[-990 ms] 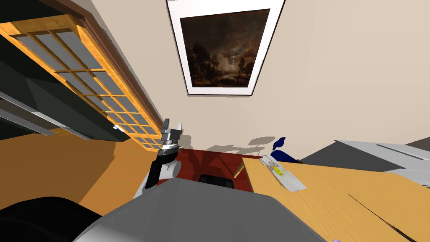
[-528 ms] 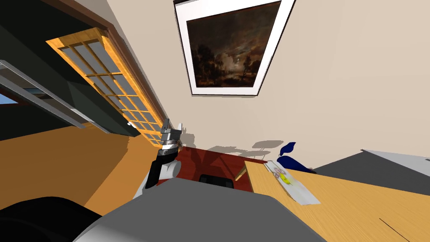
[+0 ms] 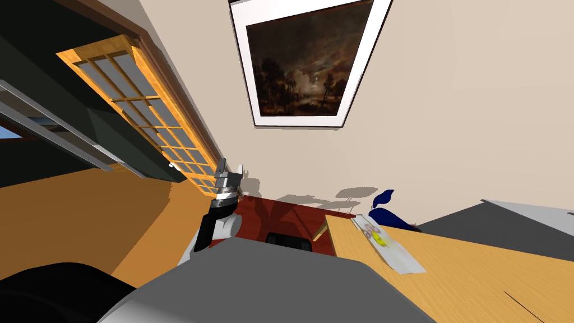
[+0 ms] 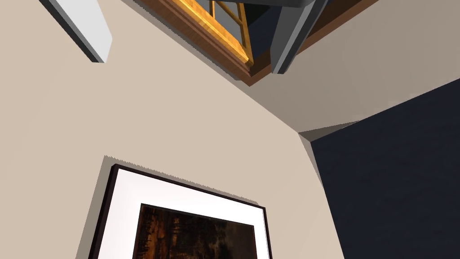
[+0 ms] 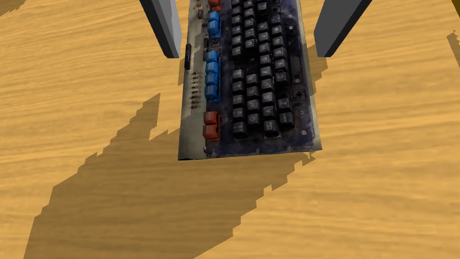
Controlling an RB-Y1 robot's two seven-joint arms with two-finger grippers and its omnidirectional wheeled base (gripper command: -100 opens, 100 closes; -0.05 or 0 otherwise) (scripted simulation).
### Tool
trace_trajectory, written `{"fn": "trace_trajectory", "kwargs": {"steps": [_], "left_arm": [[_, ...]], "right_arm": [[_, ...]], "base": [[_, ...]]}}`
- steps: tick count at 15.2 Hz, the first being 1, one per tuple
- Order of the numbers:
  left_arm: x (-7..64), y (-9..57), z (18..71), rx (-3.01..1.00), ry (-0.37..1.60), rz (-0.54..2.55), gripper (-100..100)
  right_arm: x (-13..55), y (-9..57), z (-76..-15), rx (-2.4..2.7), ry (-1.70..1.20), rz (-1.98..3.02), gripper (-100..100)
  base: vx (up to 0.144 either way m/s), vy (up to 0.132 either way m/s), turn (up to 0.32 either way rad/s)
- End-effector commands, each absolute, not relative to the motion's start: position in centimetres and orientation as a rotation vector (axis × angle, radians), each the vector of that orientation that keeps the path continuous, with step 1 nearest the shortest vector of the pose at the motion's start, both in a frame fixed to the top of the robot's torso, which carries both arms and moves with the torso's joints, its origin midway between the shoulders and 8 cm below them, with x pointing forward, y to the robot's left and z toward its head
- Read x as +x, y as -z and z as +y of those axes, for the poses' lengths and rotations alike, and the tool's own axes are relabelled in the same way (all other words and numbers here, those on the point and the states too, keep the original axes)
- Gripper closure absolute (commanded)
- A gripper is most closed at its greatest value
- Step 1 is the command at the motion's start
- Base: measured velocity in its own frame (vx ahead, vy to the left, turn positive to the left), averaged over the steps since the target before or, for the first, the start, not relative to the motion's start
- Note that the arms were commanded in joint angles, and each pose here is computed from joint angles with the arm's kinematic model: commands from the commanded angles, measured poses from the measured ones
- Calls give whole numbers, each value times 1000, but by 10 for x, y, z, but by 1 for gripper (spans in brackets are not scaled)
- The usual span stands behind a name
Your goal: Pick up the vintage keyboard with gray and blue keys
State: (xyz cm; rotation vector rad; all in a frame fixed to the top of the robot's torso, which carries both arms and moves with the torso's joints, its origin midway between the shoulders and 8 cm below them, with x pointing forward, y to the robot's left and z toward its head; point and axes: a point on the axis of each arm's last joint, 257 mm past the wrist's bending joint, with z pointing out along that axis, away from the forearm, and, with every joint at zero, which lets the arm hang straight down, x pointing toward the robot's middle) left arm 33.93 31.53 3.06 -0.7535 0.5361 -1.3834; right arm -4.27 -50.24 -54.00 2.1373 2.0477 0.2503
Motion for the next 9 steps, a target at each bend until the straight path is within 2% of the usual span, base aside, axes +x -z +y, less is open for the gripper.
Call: {"fn": "trace_trajectory", "kwargs": {"steps": [1, 4, 9], "left_arm": [[339, -31, 315, -754, 1383, 536, 0], [339, -31, 315, -754, 1383, 536, 0], [339, -31, 315, -754, 1384, 536, 0]], "right_arm": [[-43, 540, -502, 2137, -250, 2048, 100], [-43, 540, -503, 2138, -249, 2048, 100], [-46, 526, -510, 2142, -243, 2047, 100]], "base": [[0, 0, 0], [0, 0, 0], [-4, 28, 22]]}}
